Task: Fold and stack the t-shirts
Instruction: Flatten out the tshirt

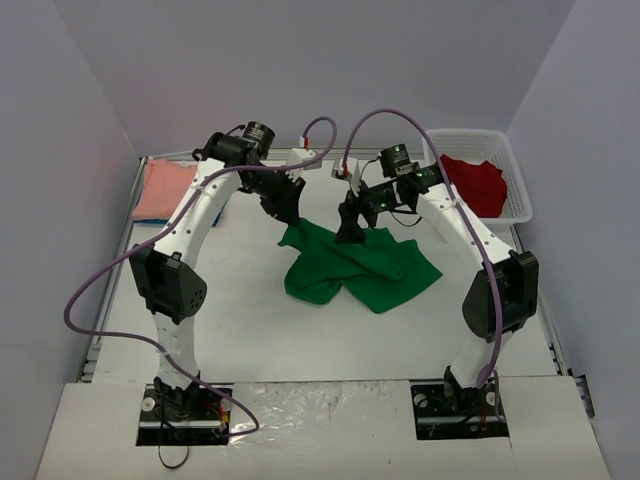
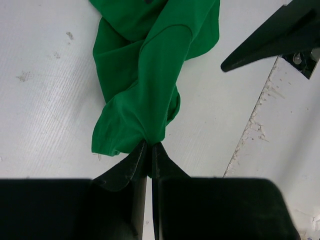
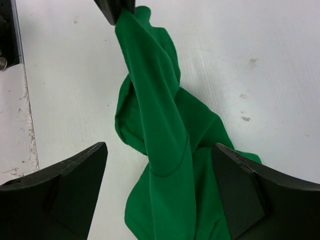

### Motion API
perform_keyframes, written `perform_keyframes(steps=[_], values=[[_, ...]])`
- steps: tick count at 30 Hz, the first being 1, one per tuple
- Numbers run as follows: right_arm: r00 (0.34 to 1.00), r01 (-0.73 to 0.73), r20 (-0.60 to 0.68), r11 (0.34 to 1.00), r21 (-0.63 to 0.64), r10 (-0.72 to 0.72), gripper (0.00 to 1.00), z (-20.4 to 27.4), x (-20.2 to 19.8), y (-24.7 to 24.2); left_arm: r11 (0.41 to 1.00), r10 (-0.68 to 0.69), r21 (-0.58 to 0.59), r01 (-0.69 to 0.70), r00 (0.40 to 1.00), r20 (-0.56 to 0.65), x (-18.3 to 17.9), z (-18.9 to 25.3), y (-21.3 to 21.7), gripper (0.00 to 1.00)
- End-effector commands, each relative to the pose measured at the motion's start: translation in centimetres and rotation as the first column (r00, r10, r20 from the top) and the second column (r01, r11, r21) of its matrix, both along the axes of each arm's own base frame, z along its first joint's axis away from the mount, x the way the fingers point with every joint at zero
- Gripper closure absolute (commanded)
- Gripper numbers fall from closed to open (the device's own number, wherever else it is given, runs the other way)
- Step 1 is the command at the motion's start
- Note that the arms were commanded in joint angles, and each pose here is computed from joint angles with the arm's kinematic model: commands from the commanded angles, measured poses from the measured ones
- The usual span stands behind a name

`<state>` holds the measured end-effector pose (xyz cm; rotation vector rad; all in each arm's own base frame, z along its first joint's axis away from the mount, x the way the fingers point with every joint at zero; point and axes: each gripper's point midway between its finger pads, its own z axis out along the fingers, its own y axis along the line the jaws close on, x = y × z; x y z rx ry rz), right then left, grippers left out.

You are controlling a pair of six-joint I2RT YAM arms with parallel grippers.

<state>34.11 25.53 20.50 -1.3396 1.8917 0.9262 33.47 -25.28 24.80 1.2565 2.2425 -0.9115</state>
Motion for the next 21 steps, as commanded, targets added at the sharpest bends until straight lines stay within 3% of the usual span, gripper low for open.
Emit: perform_keyframes(steps=[1,21], values=[[0.997,-0.077,0.020,0.997,0.023,0.077,0.20,1.2,-1.0,1.9,0.999,-0.032,-0.024,0.033,0.998,0.056,-1.3,2.7,-0.1,0.98],[0.985,-0.030,0.170,0.999,-0.036,0.036,0.23,3.2,1.4,5.6,0.996,-0.089,-0.018,0.089,0.996,0.023,-3.4,1.9,-2.6,0.98]])
